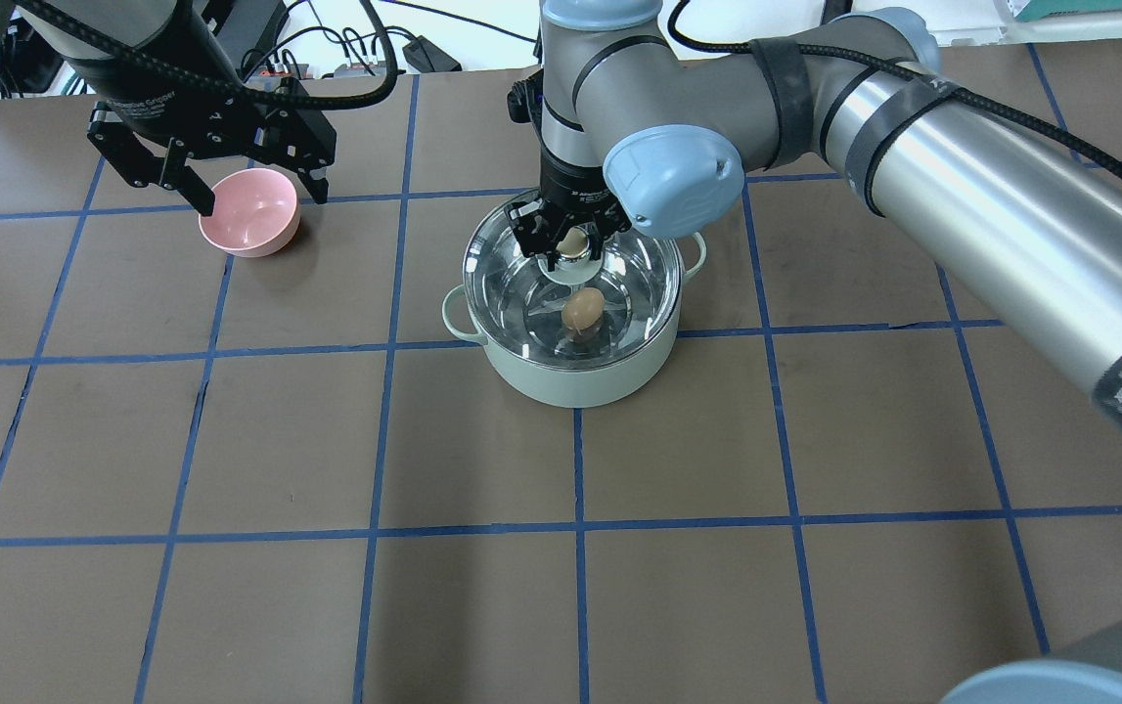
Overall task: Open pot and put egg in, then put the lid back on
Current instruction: 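Lower the lid onto the pot and release the knob with the right gripper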
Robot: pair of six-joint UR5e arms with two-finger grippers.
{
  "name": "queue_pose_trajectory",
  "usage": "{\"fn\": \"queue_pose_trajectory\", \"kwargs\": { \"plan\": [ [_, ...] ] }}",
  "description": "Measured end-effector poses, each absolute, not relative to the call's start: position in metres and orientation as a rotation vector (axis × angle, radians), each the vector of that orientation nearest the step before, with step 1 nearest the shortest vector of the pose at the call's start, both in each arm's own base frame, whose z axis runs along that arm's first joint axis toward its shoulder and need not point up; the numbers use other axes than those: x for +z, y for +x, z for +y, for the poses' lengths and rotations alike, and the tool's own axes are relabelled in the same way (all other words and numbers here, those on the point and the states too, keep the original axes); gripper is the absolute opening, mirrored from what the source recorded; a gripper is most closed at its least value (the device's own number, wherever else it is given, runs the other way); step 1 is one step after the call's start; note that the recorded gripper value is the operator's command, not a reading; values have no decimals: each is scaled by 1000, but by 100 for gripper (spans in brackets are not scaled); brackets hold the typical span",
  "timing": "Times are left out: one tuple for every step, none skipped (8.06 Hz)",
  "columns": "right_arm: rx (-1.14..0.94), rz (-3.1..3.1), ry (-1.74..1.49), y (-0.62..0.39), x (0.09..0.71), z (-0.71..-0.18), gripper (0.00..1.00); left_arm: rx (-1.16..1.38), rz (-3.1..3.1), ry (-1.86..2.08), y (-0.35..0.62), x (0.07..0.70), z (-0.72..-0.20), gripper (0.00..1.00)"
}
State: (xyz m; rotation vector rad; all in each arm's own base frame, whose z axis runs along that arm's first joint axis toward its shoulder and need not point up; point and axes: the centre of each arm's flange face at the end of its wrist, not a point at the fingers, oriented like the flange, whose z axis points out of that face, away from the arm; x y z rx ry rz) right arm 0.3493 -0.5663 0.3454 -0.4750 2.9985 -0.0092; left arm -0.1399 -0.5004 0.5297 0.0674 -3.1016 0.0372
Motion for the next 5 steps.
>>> {"fn": "queue_pose_trajectory", "kwargs": {
  "plan": [
    [-6, 2998, -475, 349, 345, -566, 99, 30, -3100, 47, -140, 528, -501, 100],
    [-3, 2997, -479, 350, 344, -566, 100, 26, -3100, 32, -141, 526, -502, 100],
    [-4, 2993, -497, 350, 343, -567, 100, 21, -3101, 21, -142, 525, -502, 100],
    [-5, 2992, -526, 350, 342, -567, 100, 18, -3104, 13, -144, 523, -501, 100],
    [-13, 2990, -545, 350, 344, -568, 100, 15, -3109, 5, -145, 522, -501, 100]
  ]
}}
